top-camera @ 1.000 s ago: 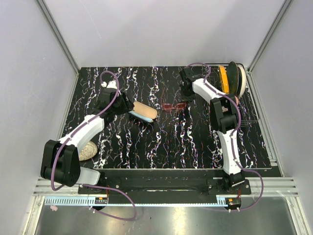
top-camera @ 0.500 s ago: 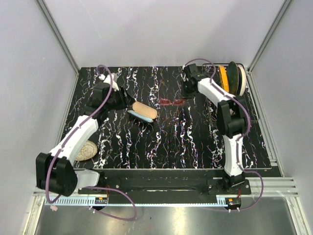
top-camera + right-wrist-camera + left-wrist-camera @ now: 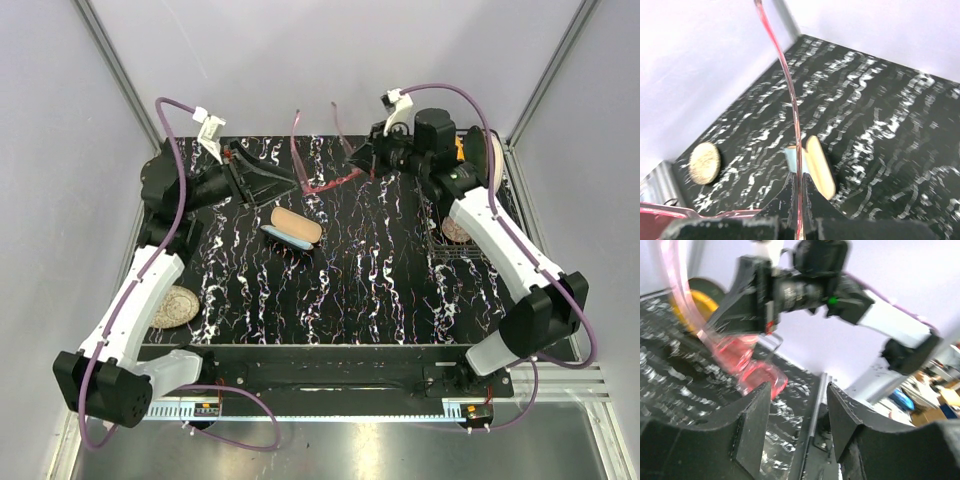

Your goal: Organize the sunglasses

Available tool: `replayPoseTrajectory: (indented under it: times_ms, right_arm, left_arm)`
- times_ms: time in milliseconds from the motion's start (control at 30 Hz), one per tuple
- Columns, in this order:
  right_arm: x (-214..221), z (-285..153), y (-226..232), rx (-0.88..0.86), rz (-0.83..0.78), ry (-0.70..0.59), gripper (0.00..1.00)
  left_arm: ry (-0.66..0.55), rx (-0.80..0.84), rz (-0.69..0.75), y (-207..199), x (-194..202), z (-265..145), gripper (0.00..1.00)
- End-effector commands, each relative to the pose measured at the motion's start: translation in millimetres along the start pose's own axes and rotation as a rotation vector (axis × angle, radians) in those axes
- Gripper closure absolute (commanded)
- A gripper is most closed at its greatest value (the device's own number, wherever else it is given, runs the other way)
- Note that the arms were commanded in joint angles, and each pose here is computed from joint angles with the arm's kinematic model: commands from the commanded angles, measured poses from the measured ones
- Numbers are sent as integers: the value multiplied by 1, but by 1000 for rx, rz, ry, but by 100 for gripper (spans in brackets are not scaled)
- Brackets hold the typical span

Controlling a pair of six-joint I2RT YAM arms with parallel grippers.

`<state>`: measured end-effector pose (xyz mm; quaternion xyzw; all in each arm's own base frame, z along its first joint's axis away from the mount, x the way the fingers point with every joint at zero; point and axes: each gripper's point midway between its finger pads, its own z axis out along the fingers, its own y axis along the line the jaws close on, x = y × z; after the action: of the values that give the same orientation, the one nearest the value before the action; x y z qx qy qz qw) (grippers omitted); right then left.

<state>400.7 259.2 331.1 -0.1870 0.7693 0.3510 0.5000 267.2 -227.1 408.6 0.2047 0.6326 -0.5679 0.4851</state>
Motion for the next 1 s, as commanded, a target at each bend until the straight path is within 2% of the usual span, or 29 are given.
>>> replayPoseTrajectory:
  times_ms: [0,100,400,533,567,767,900,933,967]
  right_arm:
    - [-14,-3,63,-206,-102,-71,100]
    - [-17,-5,87,-264,-137,-88,100]
    - [-39,-27,156,-513,-199,-181,100]
    - [-49,-38,178,-601,-194,-223,100]
    - [-54,-41,184,-626,-193,-239,100]
    - [-68,-49,199,-683,-192,-289,100]
    - [-72,-53,201,-677,-196,-306,100]
    - [-74,-52,200,-661,-191,-314,100]
    - [-73,-50,195,-638,-198,-313,100]
  left_arm:
    - [18,380,121,-103,-15,-26,48]
    - [19,435,152,-121,-17,-33,48]
    - [46,451,114,-117,-9,-32,49]
    - [54,533,131,-128,-4,-34,49]
    - [65,545,88,-129,-3,-34,49]
    - [93,583,17,-116,12,-29,50]
    - [102,535,-12,-103,12,-20,51]
    - [118,496,-73,-95,13,-16,51]
    - [102,486,-21,-96,12,-16,51]
